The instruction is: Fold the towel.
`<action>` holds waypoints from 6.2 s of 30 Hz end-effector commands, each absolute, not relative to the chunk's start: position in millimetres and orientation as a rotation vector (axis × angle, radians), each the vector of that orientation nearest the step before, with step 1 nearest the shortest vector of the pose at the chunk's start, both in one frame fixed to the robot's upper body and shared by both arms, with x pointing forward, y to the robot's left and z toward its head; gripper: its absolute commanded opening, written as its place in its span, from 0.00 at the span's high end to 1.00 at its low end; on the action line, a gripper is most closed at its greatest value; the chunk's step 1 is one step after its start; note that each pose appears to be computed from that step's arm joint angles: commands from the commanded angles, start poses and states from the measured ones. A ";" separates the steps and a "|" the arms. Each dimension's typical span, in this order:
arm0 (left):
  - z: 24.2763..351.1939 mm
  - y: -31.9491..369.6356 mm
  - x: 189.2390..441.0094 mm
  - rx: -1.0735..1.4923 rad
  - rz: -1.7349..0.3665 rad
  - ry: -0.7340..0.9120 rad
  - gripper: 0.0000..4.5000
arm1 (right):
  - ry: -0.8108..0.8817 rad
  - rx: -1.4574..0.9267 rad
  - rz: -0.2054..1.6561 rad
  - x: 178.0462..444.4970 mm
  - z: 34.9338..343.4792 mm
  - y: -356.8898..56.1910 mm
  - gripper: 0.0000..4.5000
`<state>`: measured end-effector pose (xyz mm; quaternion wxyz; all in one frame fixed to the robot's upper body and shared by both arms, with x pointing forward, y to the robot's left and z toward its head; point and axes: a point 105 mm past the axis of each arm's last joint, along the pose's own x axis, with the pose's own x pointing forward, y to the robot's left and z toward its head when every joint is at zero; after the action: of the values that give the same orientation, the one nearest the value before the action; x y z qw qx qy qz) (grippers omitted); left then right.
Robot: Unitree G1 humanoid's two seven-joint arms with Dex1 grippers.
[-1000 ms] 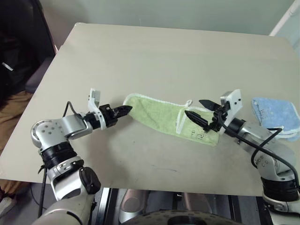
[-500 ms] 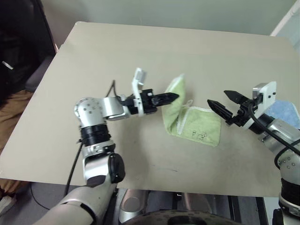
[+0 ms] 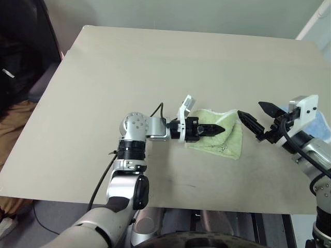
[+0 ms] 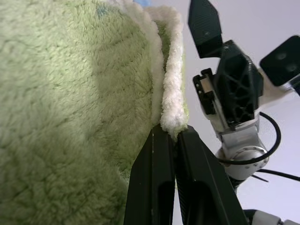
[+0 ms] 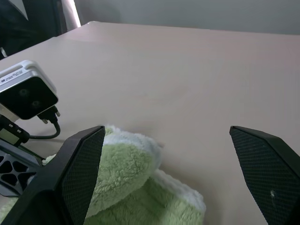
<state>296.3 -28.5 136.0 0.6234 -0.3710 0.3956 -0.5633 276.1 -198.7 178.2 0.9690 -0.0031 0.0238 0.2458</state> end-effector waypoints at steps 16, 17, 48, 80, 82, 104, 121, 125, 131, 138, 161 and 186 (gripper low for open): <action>131.8 -60.4 294.3 -0.779 -1.355 0.859 0.36 | 0.004 -0.047 0.466 273.9 190.2 -200.0 0.00; 135.6 -60.2 293.9 -0.785 -1.371 0.843 0.29 | 0.003 -0.047 0.467 274.0 190.4 -200.0 0.00; 147.8 -9.8 322.2 0.020 -1.463 -0.182 0.99 | 0.126 0.032 0.571 281.1 140.1 -154.7 1.00; 144.3 5.4 334.3 -0.396 -1.505 0.007 0.91 | 0.104 0.028 0.514 279.4 133.9 -189.0 1.00; 152.9 15.4 335.8 -0.420 -1.501 0.004 0.79 | 0.078 0.037 0.534 277.5 146.2 -188.0 0.96; 126.6 72.7 330.8 -0.768 -1.156 0.744 0.00 | 0.086 -0.043 0.632 267.2 168.9 -176.2 0.00; 85.0 20.9 311.3 -0.757 -1.096 1.114 0.00 | 0.136 -0.090 0.606 260.4 157.4 -175.8 0.00; 87.7 2.9 309.4 -0.815 -1.132 1.130 0.00 | 0.157 -0.099 0.602 257.6 152.9 -176.0 0.00; 85.6 -23.8 299.5 -0.825 -1.192 1.159 0.00 | 0.192 -0.129 0.586 255.9 144.9 -179.4 0.00; 82.4 -43.8 291.8 -0.811 -1.233 1.174 0.00 | 0.211 -0.149 0.582 254.7 141.7 -183.0 0.00; 74.2 -72.1 286.1 -0.793 -1.282 1.168 0.00 | 0.312 -0.173 0.612 225.0 142.7 -212.7 0.00; 80.2 -105.6 272.9 -0.726 -1.421 1.134 0.00 | 0.462 -0.178 0.407 173.2 136.0 -288.7 0.00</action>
<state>294.7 -78.4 86.7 0.5851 -0.3214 0.4579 -0.5870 173.2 -286.0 128.5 0.9456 -0.0762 0.2419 0.2036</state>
